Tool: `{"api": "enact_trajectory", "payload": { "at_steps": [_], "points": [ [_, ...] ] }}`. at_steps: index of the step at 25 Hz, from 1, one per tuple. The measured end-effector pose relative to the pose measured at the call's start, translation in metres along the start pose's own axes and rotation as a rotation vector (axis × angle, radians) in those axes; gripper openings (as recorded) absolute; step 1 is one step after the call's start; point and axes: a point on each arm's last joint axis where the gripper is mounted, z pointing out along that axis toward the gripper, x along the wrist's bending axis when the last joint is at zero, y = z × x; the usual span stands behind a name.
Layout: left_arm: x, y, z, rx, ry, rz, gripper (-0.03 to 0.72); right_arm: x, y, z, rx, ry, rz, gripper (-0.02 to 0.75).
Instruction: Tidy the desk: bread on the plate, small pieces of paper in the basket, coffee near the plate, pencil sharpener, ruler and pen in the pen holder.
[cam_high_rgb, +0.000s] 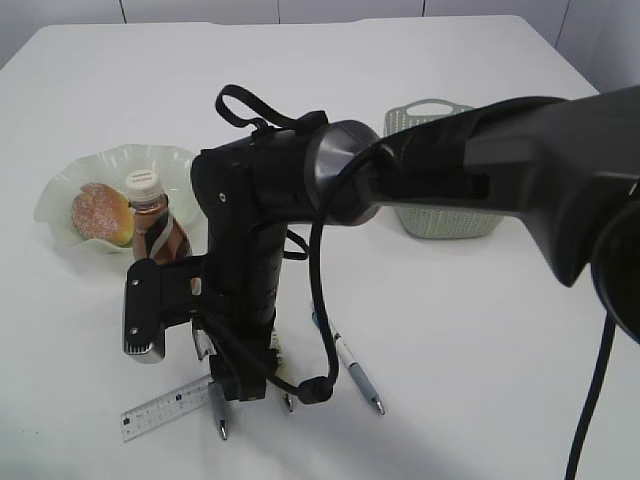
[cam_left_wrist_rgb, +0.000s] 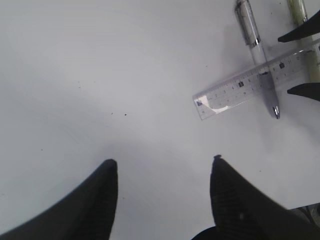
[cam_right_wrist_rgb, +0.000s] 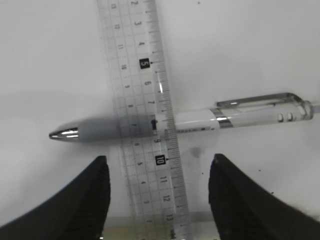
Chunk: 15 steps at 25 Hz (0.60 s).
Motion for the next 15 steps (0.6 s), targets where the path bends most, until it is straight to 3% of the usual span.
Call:
{"api": "enact_trajectory", "payload": {
  "at_steps": [15],
  "points": [
    [0.000, 0.000, 0.000, 0.000, 0.000, 0.000, 0.433, 0.001, -0.001, 0.010, 0.016, 0.015, -0.004, 0.457]
  ]
}}
